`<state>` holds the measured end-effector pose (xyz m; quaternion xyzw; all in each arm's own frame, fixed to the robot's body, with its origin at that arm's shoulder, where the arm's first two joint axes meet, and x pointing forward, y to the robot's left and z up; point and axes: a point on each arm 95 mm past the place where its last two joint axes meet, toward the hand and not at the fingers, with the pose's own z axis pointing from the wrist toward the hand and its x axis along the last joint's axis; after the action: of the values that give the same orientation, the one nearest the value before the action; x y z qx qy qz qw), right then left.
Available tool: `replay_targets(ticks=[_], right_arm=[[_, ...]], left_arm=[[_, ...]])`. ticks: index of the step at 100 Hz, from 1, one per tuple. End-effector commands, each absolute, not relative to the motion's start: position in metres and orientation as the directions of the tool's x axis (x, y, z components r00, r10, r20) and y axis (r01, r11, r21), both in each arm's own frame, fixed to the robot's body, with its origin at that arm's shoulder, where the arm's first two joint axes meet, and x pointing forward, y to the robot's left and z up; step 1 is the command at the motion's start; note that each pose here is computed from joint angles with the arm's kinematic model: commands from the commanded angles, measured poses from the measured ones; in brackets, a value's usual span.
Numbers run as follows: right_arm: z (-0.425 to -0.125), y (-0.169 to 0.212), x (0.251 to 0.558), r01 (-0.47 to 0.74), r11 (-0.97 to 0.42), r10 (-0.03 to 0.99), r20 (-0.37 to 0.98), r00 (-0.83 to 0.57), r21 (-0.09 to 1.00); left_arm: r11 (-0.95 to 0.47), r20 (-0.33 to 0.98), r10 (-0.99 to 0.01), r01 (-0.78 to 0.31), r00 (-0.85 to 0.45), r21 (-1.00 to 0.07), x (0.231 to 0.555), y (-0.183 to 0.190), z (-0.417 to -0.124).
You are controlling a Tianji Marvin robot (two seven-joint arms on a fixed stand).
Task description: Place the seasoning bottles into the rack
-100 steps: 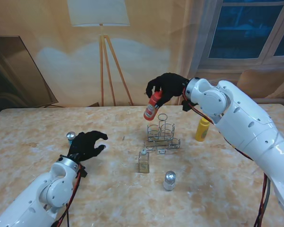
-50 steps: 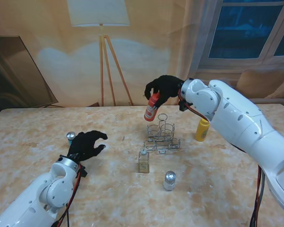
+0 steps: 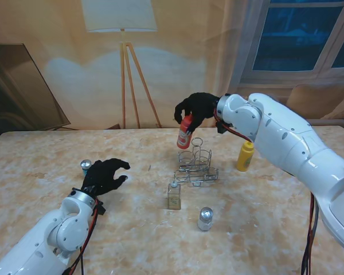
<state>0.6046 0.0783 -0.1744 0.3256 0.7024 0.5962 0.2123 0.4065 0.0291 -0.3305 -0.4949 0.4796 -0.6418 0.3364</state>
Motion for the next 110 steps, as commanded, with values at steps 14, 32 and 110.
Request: replay_targets(ticks=[14, 32, 110], right_arm=[[-0.179, 0.086, 0.606, 0.223, 0.111, 0.693, 0.085, -0.716, 0.969], [-0.182, 0.087, 0.608, 0.243, 0.134, 0.685, 0.087, -0.723, 0.961], [-0.204, 0.089, 0.611, 0.293, 0.193, 0.666, 0.094, -0.74, 0.936]], left_arm=[[-0.313, 0.316, -0.906, -0.056, -0.28, -0.948, 0.406, 0.029, -0.332], [-0.313, 0.316, -0.906, -0.056, -0.28, -0.948, 0.406, 0.029, -0.333], [-0.3, 0.301, -0.911, -0.049, -0.282, -0.953, 0.407, 0.03, -0.333]])
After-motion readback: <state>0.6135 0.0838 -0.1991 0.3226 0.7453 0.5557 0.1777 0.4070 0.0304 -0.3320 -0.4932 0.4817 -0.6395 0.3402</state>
